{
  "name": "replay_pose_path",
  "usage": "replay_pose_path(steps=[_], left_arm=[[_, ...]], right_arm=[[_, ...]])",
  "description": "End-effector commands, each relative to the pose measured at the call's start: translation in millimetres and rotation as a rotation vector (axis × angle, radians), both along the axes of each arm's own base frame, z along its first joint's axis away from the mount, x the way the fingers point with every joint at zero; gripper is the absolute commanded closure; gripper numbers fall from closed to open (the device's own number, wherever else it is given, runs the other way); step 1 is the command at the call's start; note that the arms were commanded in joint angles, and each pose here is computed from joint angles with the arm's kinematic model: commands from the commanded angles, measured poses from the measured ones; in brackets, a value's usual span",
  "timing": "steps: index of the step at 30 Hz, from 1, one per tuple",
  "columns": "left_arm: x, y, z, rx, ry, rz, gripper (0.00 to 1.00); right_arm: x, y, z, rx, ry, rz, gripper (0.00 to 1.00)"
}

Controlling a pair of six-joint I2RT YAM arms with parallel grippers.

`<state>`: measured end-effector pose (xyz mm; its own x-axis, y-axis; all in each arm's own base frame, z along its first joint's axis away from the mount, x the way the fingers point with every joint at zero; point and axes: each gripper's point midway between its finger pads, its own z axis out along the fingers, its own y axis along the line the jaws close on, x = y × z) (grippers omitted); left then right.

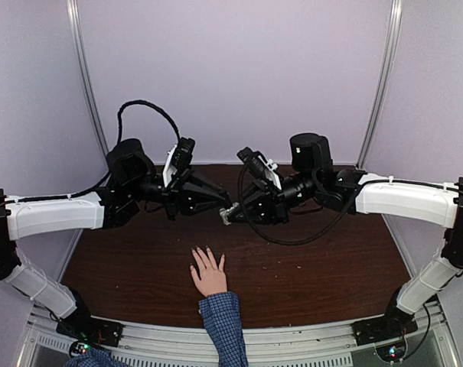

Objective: Paint the nails
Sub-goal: Unscrew the cap of the nail polish bottle.

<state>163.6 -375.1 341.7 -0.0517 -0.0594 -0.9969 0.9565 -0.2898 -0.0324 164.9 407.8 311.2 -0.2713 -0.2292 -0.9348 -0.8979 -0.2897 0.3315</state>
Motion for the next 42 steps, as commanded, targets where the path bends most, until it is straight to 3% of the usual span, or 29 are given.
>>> replay_pose_path(steps=[1, 14, 25, 32, 38, 42], left_arm=[[-2, 1, 9, -0.042, -0.032, 0.007, 0.91], [72, -12, -4, 0.086, 0.147, 0.398, 1.0], [149, -3, -40, 0.057, 0.381, 0.785, 1.0], [167, -8, -49, 0.02, 0.43, 0.839, 1.0], [149, 0, -39, 0.022, 0.328, 0.776, 0.56], [134, 15, -34, 0.014, 0.267, 0.717, 0.42]], right_arm=[[11, 0, 10, 0.016, -0.028, -0.043, 1.0], [70, -13, -12, -0.127, -0.167, -0.413, 1.0], [139, -41, -42, -0.288, -0.271, -0.83, 1.0], [155, -35, -64, -0.343, -0.298, -0.905, 1.0], [143, -33, -55, -0.301, -0.271, -0.822, 1.0], [129, -35, -44, -0.233, -0.217, -0.722, 1.0]])
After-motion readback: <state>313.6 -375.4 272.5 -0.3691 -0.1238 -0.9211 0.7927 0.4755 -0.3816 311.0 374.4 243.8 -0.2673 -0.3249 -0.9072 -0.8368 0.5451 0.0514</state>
